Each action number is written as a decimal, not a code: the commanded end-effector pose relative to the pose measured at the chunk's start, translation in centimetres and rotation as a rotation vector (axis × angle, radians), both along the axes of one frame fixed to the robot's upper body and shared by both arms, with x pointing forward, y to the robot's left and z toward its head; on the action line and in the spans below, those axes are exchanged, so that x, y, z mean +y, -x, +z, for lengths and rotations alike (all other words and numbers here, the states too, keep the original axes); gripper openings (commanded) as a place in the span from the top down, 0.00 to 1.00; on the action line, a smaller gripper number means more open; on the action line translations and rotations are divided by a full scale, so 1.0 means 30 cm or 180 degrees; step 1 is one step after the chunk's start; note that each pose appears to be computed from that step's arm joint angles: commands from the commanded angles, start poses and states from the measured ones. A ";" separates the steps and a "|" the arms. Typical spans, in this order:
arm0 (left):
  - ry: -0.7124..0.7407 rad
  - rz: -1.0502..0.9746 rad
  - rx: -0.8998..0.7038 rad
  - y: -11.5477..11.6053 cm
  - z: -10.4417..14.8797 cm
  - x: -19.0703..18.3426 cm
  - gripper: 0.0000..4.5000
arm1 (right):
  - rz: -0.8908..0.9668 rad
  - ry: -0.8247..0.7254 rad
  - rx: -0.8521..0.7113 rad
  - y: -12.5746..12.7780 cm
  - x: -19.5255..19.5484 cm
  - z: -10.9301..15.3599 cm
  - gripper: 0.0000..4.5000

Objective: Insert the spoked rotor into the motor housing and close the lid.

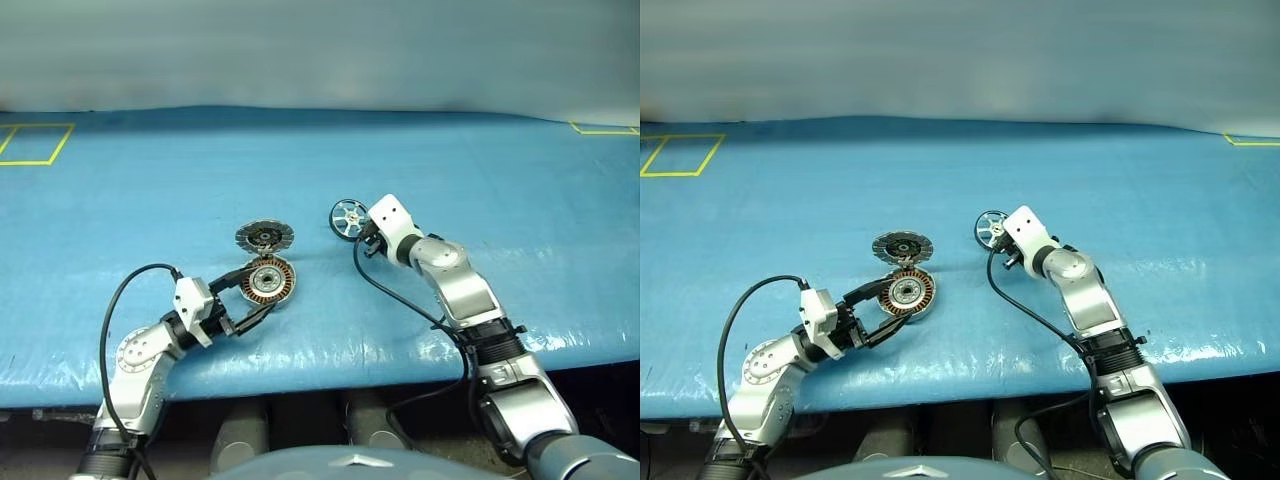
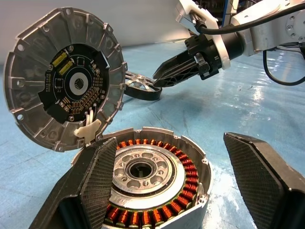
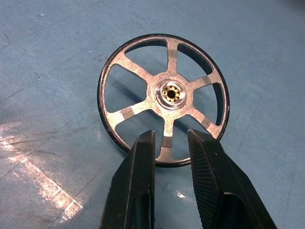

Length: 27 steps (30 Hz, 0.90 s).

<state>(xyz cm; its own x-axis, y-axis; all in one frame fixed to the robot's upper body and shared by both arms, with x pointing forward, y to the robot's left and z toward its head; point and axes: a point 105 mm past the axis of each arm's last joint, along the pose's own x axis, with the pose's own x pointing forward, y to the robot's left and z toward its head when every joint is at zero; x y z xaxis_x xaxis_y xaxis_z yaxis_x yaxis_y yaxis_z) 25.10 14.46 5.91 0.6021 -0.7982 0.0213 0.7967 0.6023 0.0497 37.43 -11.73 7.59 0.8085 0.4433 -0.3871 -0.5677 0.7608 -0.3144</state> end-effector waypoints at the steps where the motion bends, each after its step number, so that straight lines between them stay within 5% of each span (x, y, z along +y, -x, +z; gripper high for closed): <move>1: -0.0018 -0.0041 -0.0203 0.003 0.042 -0.015 0.13 | -0.0010 -0.0234 -0.0035 -0.019 0.018 0.028 0.75; 7: -0.0045 -0.0018 -0.0198 0.007 0.040 -0.012 0.13 | -0.0084 -0.0325 0.0139 -0.027 0.019 -0.027 0.75; 12: -0.0064 0.0009 -0.0190 0.013 0.037 -0.002 0.13 | -0.0052 -0.0412 0.0065 -0.012 0.025 -0.013 1.00; 16: -0.0060 0.0028 -0.0193 0.014 0.035 -0.001 0.13 | -0.0097 -0.0588 -0.0070 0.015 0.008 0.028 1.00; 20: -0.0040 0.0019 -0.0170 0.014 0.028 -0.006 0.13 | 0.0035 -0.1070 -0.0175 0.089 0.009 0.097 1.00; 27: -0.0024 -0.0030 -0.0137 0.018 0.021 -0.010 0.13 | 0.1303 -0.1733 0.0190 0.320 0.126 0.146 1.00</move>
<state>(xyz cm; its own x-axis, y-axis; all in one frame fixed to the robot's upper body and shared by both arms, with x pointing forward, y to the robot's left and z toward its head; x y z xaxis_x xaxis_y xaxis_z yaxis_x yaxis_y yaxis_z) 24.58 14.38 5.70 0.6048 -0.7963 0.0101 0.7943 0.6041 0.0653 29.39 -9.29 10.30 0.6156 0.7784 -0.1230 -0.7733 0.6267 0.0961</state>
